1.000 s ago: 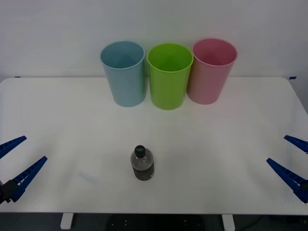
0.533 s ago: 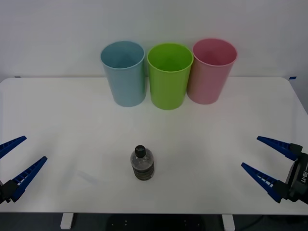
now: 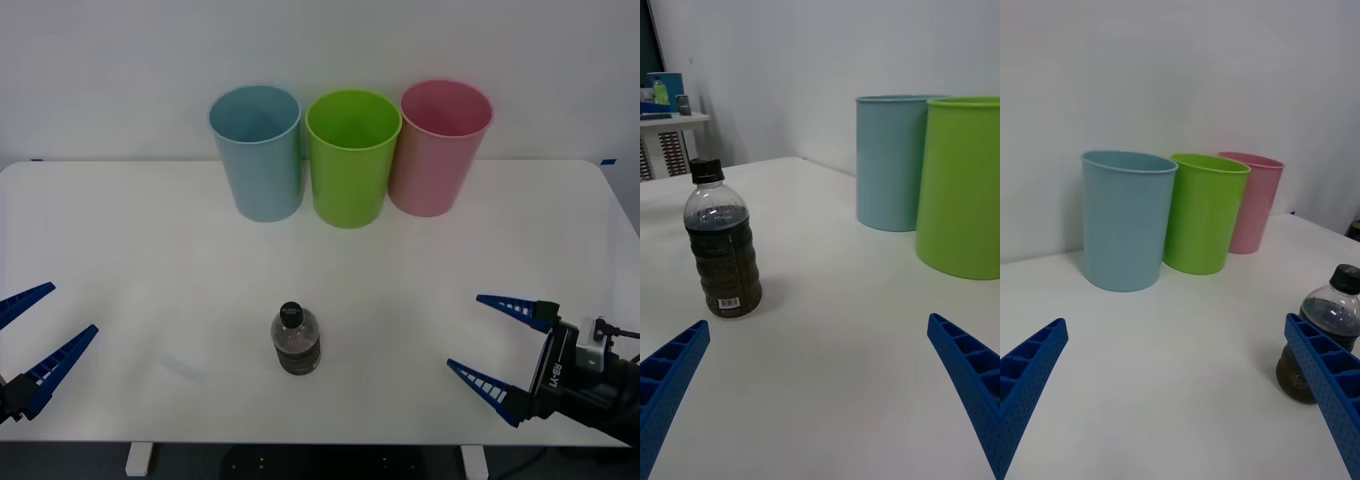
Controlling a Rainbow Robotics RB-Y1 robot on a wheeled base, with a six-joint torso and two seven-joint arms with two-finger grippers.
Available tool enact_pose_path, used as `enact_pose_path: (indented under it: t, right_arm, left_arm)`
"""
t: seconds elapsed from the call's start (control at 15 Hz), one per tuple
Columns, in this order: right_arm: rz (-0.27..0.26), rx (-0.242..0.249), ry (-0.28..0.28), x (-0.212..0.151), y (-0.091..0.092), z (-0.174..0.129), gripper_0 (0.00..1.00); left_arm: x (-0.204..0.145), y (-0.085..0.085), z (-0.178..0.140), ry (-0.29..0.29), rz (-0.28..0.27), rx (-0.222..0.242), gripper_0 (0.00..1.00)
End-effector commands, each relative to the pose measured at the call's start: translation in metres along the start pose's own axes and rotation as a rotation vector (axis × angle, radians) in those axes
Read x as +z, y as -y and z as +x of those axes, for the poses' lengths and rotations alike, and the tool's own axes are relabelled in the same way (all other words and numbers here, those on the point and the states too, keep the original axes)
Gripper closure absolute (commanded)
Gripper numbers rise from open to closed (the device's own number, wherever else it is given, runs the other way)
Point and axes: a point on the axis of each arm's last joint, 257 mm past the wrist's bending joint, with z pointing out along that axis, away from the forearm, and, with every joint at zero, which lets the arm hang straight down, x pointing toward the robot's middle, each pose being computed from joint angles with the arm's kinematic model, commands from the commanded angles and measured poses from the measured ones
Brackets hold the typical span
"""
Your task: Grasp the object on the table and drop it into the matching bin: aluminum can to the light blue bin, PET bottle to the pink bin.
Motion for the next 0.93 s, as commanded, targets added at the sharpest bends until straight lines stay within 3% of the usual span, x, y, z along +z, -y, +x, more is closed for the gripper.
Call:
enact_pose_path:
  t: [0.07,0.4,0.93]
  right_arm:
    - [-0.052,0.008,-0.005,0.022,-0.012,0.009,0.0]
    - [-0.102,-0.002,-0.029,0.07,-0.034,0.022,0.0]
    - [-0.126,-0.026,-0.02,0.135,-0.07,0.027,0.0]
  left_arm:
    - [0.0,0.0,0.0,0.0,0.0,0.0,0.0]
    - [0.0,0.0,0.0,0.0,0.0,0.0,0.0]
    - [0.0,0.0,0.0,0.0,0.0,0.0,0.0]
